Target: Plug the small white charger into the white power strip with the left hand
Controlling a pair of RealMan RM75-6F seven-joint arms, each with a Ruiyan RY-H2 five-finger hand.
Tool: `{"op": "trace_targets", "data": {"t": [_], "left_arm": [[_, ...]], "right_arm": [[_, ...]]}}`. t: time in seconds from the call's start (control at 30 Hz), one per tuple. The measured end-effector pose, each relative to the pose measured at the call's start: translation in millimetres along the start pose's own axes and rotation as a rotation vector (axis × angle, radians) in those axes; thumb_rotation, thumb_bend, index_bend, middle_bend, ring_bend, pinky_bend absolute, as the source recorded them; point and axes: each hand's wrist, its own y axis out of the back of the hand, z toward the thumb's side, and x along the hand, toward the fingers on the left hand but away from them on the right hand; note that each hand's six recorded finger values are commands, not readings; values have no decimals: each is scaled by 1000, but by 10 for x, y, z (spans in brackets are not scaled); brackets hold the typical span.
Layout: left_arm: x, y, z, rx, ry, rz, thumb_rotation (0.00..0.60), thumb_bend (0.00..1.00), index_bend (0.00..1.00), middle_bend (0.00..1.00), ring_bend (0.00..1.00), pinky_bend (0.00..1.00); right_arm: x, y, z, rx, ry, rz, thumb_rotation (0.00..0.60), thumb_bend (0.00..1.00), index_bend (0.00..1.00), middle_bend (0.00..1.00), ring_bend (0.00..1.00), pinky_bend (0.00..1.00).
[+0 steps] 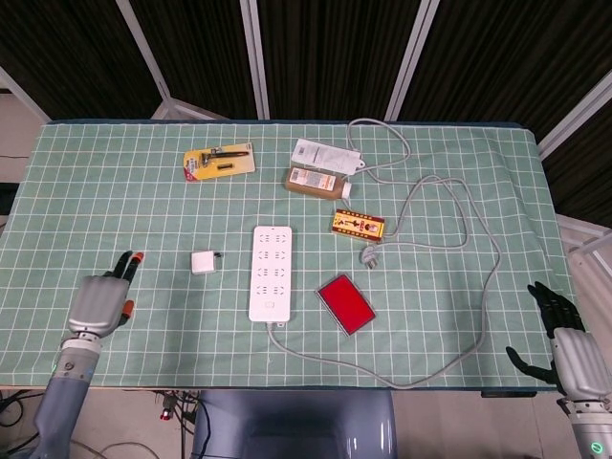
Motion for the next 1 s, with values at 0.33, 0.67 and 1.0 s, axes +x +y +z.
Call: {"op": "trace_targets", "data": {"t": [0.33,0.67,1.0], "left_arm": [[288,-15,593,28,-34,-112,600,427,177,63,576,726],[354,-78,912,19,-64,-138,600,457,245,72,644,781],[425,-107,970,18,-35,-143,600,457,80,413,698,830]], "right_arm": [[-15,7,-13,-23,-14,6,600,338,0,0,0,0],[-20,7,-16,-32,-22,11,600,338,0,0,0,0],[-19,5,-18,-33,-25,14,600,338,0,0,0,0]]}}
